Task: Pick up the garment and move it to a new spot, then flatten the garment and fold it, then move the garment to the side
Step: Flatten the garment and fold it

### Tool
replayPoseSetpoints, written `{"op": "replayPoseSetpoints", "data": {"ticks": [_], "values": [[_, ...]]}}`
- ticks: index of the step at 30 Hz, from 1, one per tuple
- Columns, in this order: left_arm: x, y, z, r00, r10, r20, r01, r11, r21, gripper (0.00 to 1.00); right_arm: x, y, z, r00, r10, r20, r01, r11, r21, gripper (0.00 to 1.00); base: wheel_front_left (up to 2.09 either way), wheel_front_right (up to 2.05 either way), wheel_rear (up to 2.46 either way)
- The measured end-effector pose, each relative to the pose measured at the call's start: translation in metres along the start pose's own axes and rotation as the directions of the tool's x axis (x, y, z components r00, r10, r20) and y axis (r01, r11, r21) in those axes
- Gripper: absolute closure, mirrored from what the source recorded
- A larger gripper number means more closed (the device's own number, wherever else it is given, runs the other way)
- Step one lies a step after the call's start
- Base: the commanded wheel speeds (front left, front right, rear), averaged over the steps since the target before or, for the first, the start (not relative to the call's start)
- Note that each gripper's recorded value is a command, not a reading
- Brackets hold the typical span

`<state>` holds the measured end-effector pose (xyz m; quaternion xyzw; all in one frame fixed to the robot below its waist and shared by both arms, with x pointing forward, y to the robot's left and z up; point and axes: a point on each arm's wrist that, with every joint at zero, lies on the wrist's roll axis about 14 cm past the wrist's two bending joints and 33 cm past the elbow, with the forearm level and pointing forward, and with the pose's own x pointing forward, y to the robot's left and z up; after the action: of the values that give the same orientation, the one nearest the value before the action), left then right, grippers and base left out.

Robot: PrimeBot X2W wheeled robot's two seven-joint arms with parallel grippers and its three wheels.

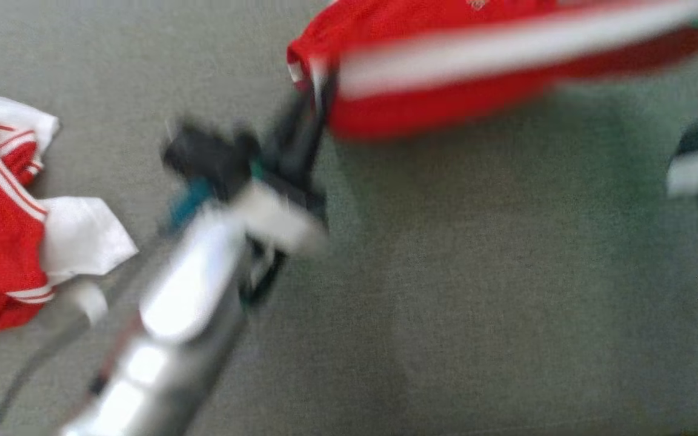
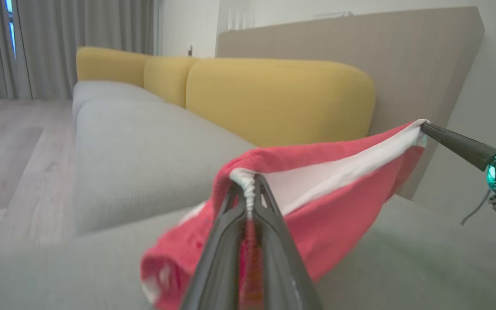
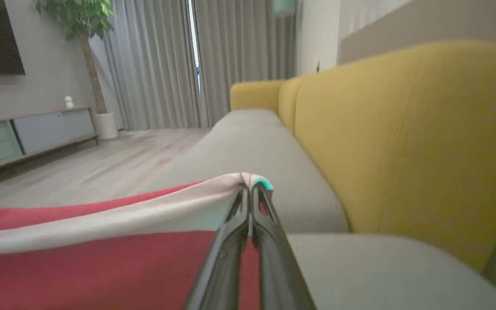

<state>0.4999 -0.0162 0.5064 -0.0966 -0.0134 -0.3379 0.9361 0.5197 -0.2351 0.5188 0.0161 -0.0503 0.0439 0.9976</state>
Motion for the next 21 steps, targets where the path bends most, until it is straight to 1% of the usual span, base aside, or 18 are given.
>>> {"op": "replayPoseSetpoints", "data": {"ticks": [4,6,8,13,16,21], "values": [[-0.057,-0.03,-0.043,0.993,0.024,-0.112,-0.034,0.995,-0.089,1.0,-0.058,0.009,-0.033,0.988,0.009,-0.155,-0.002,0.999,0.048,1.0,0.0,0.0,0.0],[-0.084,-0.044,-0.059,0.987,0.037,-0.159,-0.057,0.991,-0.125,1.0,-0.085,0.011,-0.041,0.978,0.008,-0.209,0.006,0.998,0.068,1.0,0.0,0.0,0.0],[-0.105,-0.056,-0.069,0.98,0.044,-0.192,-0.072,0.988,-0.139,1.0,-0.108,0.011,-0.043,0.969,0.004,-0.248,0.016,0.997,0.081,1.0,0.0,0.0,0.0],[-0.14,-0.078,-0.078,0.971,0.06,-0.229,-0.097,0.984,-0.152,1.0,-0.152,0.016,-0.034,0.962,-0.004,-0.273,0.036,0.993,0.112,1.0,0.0,0.0,0.0],[-0.159,-0.09,-0.083,0.964,0.066,-0.256,-0.109,0.982,-0.157,1.0,-0.175,0.011,-0.024,0.96,-0.025,-0.278,0.057,0.992,0.108,1.0,0.0,0.0,0.0],[-0.178,-0.099,-0.078,0.96,0.068,-0.27,-0.118,0.978,-0.17,1.0,-0.192,0.007,-0.007,0.964,-0.064,-0.256,0.092,0.991,0.095,1.0,0.0,0.0,0.0]]}}
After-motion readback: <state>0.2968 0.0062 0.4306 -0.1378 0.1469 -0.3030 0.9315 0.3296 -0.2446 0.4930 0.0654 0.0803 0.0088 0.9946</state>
